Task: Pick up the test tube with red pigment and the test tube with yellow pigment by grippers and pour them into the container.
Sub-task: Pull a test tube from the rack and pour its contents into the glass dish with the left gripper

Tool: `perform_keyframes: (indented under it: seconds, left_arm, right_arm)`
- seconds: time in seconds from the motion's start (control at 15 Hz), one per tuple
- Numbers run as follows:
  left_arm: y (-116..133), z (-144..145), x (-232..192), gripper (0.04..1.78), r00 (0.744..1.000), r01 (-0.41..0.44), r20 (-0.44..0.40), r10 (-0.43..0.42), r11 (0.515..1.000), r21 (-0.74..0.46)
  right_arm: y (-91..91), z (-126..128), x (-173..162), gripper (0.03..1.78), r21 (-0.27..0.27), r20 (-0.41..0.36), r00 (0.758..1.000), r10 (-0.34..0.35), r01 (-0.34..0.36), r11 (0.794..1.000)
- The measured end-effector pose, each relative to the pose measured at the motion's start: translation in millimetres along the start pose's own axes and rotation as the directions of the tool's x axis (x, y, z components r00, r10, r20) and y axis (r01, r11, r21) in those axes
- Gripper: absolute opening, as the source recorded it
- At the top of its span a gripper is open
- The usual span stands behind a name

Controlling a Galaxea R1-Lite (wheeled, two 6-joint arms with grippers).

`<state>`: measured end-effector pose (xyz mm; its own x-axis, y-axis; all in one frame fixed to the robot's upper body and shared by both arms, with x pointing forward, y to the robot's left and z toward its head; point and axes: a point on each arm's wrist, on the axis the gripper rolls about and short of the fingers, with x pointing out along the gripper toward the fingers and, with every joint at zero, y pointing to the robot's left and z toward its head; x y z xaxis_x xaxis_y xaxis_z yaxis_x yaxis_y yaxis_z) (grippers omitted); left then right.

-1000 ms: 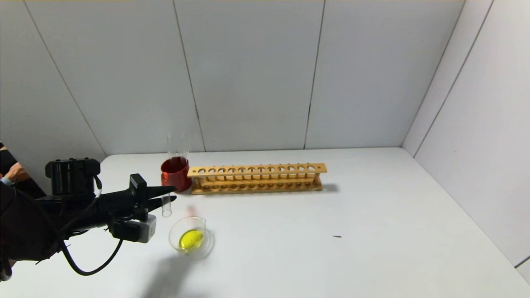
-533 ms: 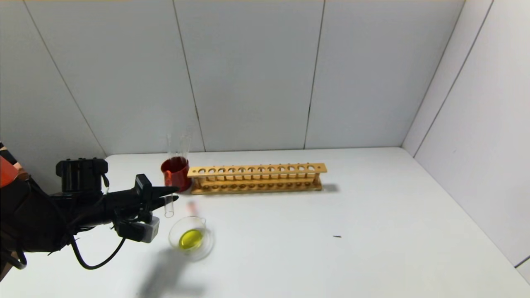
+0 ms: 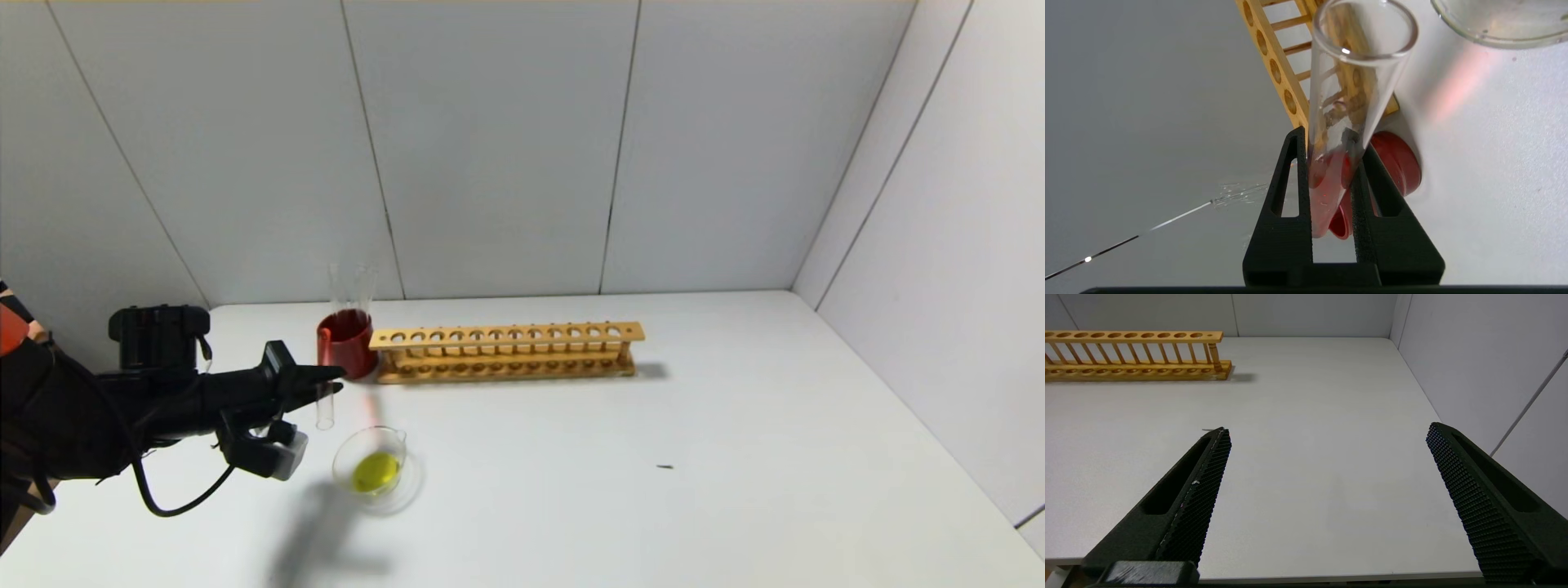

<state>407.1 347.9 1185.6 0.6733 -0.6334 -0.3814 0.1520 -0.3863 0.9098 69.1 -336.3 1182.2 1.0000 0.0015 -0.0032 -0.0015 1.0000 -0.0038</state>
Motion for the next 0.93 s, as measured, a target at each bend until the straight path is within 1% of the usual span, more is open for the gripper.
perform_keyframes:
  seconds: [0.13,0.4,0.6,0.73,0.93]
  left_arm:
    - [1.9,0.5,2.1,0.32,1.000,0.003,-0.005,-0.003,1.000,0.011]
    - [5.8,6.5,8.9,0.32,1.000,-0.002,0.021,0.001,0.999,0.046]
    - [7.0,7.2,10.2,0.32,1.000,-0.007,0.024,0.006,0.997,0.071]
    - [10.8,5.8,9.6,0.32,1.000,-0.028,0.010,0.027,0.992,0.125]
    - [13.7,4.8,9.1,0.32,0.999,-0.043,-0.004,0.044,0.987,0.156]
  right_arm:
    - [0.0,0.0,0.0,1.75,0.000,0.000,1.000,-0.001,0.001,1.000]
    - [0.0,0.0,0.0,1.75,0.000,0.000,1.000,0.000,0.000,1.000]
    - [0.0,0.0,0.0,1.75,0.000,0.000,1.000,0.000,0.000,1.000]
    - [0.0,0.0,0.0,1.75,0.000,0.000,1.000,0.000,0.000,1.000]
    - [0.0,0.0,0.0,1.75,0.000,0.000,1.000,0.000,0.000,1.000]
